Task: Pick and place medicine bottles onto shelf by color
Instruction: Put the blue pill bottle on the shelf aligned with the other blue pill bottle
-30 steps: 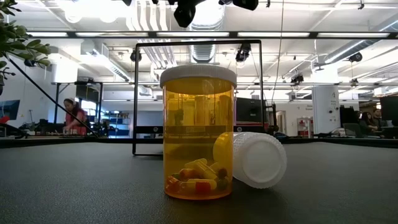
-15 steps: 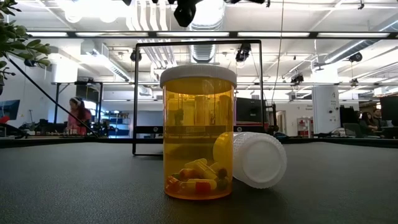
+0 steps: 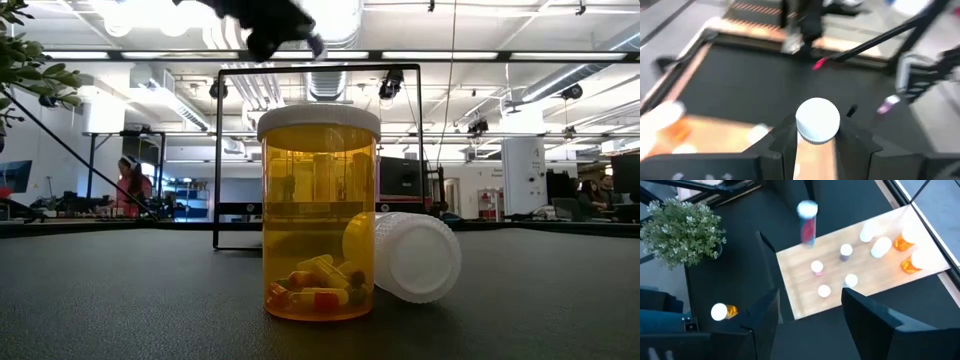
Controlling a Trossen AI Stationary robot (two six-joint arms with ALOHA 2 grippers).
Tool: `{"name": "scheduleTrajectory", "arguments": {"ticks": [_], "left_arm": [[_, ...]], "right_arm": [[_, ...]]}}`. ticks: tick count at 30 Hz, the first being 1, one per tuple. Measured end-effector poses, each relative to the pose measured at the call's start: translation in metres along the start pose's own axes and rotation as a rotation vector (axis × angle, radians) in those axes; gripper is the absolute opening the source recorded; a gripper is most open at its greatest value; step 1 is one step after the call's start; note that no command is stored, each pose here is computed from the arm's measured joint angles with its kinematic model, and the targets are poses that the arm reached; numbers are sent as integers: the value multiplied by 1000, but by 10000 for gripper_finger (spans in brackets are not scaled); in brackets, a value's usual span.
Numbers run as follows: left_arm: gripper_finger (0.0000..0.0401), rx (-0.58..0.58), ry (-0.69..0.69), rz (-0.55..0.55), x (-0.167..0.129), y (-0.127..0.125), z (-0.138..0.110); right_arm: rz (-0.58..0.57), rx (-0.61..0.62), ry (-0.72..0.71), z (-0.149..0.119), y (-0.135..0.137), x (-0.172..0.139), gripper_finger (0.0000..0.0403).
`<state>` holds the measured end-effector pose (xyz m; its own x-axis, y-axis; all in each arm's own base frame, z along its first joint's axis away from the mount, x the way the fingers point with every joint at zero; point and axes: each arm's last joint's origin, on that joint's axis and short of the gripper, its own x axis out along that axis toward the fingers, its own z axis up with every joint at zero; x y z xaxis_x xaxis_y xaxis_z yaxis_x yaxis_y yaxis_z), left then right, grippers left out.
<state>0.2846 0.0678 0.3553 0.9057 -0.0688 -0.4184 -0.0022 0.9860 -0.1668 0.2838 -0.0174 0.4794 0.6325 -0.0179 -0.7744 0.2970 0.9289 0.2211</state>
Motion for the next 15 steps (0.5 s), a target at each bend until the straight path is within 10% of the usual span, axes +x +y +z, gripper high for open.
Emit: {"name": "scheduleTrajectory", "arguments": {"ticks": [15], "left_arm": [[96,-46,153,269,16,18,-75]], "right_arm": [[-71,-28,60,-6,-4,9,203]]}}
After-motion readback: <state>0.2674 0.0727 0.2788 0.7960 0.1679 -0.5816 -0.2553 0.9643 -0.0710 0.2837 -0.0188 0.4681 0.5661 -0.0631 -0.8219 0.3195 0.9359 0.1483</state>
